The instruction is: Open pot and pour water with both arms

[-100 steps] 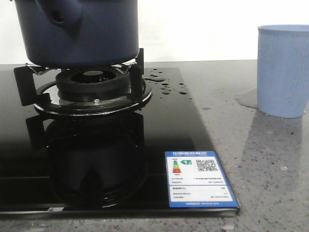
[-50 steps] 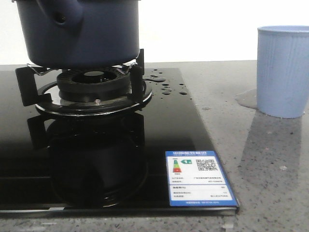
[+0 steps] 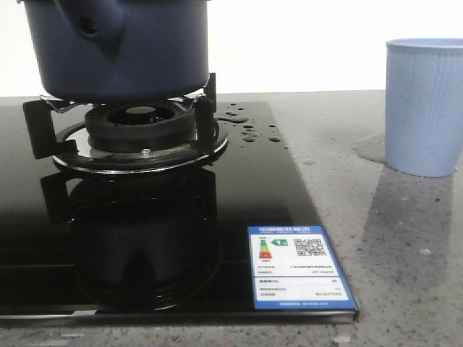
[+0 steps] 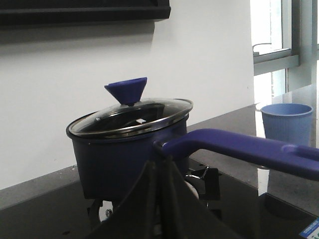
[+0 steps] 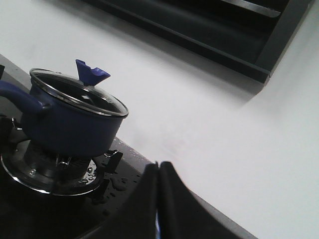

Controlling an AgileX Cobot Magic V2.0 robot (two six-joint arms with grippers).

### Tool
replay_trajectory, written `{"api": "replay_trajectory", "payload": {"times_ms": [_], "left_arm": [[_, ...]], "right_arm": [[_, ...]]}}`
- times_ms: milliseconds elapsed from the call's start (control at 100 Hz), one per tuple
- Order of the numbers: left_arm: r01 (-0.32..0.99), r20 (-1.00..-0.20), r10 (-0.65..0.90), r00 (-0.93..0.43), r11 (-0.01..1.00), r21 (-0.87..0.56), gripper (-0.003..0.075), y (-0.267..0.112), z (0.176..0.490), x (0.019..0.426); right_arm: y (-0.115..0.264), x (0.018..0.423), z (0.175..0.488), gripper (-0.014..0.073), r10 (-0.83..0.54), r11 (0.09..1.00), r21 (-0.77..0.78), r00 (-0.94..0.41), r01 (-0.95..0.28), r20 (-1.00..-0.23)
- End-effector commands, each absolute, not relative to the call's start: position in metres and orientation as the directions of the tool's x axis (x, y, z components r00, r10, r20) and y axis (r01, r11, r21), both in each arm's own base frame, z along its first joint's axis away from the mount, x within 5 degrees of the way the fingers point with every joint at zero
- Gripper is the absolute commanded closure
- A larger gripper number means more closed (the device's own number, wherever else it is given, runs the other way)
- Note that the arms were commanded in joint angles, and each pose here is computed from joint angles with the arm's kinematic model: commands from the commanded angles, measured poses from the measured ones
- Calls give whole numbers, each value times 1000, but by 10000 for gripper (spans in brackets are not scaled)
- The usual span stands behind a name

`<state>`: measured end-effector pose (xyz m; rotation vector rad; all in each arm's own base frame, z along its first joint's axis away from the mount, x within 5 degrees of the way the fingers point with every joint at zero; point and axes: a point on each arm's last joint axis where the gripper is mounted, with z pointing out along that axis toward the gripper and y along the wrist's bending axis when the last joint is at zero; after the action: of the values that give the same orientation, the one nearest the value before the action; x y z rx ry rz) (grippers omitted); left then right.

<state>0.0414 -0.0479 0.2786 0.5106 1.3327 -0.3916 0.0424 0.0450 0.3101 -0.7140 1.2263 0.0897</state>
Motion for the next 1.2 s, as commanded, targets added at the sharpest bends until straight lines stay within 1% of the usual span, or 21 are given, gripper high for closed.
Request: {"api": "replay_trajectory", "payload": {"times_ms": [0,510,620,710,750,760,770,820,830,840,890,900,910,950,970,1030,1120,1190], "left_arm": [[546,-977,-43,207,834,79,739,-47,289,40],[536,-978,-35,208,840,84,740,-46,288,41],[442,-977,14,213,891,109,739,-39,287,46],[346,-975,98,198,924,163,739,-31,284,50],[301,-977,133,167,937,179,739,-28,281,52],[295,-982,113,152,943,154,739,-27,281,52],[281,-978,149,143,942,185,739,-26,279,53],[232,-981,177,83,954,192,739,-21,274,54],[226,-987,145,65,962,156,739,-20,273,55],[210,-980,188,56,958,196,739,-19,271,55],[157,-981,196,-3,969,193,739,-13,265,57],[146,-987,162,-18,977,158,739,-12,263,57],[134,-981,194,-26,973,189,739,-11,262,57],[93,-981,189,-51,979,184,739,-7,256,59],[81,-983,174,-57,982,169,739,-6,253,60],[54,-977,205,-54,978,202,739,-3,244,62],[45,-969,240,-52,970,238,739,-2,228,62],[38,-971,238,-37,971,236,739,-2,216,61]], "right_arm": [[43,42,319,658,-284,808,-428,369,-405,-885],[43,42,319,658,-284,808,-428,369,-405,-885],[43,42,319,658,-284,808,-428,369,-405,-885],[43,42,319,658,-284,808,-428,369,-405,-885],[43,42,319,658,-284,808,-428,369,-405,-885],[43,42,319,658,-284,808,-428,369,-405,-885],[43,42,319,658,-284,808,-428,369,-405,-885],[43,42,319,658,-284,808,-428,369,-405,-885],[43,42,319,658,-284,808,-428,369,-405,-885],[43,42,319,658,-284,808,-428,369,-405,-885],[43,42,319,658,-284,808,-428,369,-405,-885],[43,42,319,658,-284,808,-428,369,-405,-885],[43,42,319,658,-284,808,-428,369,-405,-885],[43,42,319,658,-284,808,-428,369,-405,-885],[43,42,319,658,-284,808,-428,369,-405,-885],[43,42,319,658,-284,808,-428,369,-405,-885],[43,42,319,658,-284,808,-428,369,-405,-885],[43,42,319,658,-284,808,-428,369,-405,-885]]}}
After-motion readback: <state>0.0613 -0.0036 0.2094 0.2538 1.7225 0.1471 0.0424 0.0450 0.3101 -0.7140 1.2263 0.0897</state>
